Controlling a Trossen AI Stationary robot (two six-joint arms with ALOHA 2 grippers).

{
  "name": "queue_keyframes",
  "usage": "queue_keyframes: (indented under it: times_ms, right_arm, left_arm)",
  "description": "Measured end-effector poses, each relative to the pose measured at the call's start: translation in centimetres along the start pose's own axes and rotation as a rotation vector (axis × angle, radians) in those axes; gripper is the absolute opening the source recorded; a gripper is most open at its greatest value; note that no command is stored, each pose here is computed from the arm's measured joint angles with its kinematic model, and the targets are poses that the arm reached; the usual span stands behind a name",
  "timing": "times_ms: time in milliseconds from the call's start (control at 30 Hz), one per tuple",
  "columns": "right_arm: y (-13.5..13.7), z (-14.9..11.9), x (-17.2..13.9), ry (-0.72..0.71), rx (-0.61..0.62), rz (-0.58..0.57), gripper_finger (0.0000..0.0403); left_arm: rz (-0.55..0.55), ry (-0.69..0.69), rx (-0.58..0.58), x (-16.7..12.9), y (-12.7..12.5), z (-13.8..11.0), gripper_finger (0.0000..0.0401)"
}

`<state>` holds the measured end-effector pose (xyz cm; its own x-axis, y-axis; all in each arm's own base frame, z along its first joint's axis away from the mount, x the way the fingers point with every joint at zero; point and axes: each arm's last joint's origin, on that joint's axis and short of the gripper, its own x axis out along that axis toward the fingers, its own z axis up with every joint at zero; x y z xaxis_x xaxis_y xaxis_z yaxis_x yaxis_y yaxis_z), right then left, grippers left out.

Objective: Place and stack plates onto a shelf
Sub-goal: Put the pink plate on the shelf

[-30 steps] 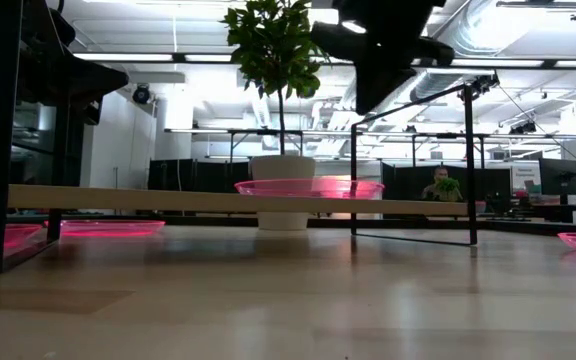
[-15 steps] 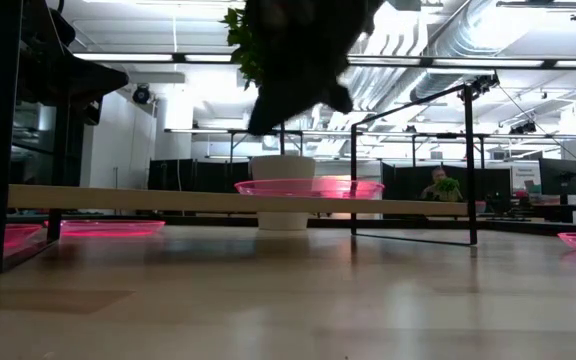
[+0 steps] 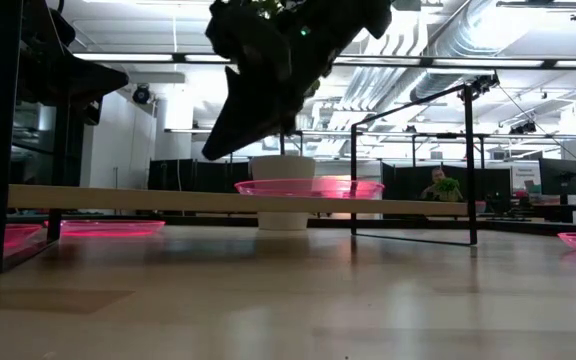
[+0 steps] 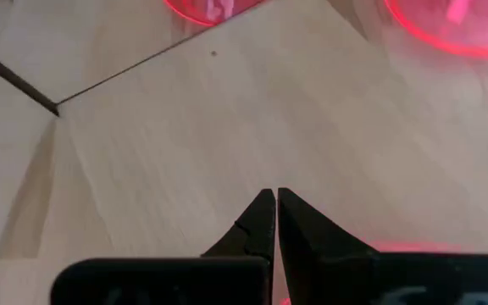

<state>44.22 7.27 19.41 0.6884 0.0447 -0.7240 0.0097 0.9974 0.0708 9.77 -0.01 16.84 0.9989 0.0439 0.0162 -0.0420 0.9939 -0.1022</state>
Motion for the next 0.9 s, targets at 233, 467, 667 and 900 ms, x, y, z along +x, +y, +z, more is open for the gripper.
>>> queue_keyframes:
  times_ms: [233,467,667,900]
  right_arm:
    - [-0.1,-0.2,0.4,0.000,-0.180,-0.050,0.0000]
    - [-0.5,-0.6,0.4,0.052,-0.252,-0.099,0.0000]
    - [-0.8,-1.1,0.7,0.092,-0.263,-0.122,0.0000]
    - [-1.1,-1.7,0.5,0.163,-0.291,-0.191,0.0000]
  left_arm:
    - [0.000,0.000,0.000,0.0,0.0,0.0,0.0000]
    - [0.000,0.000,0.000,0.0,0.0,0.0,0.0000]
    - [0.000,0.001,0.000,0.0,0.0,0.0,0.0000]
    - [0.000,0.000,0.000,0.0,0.0,0.0,0.0000]
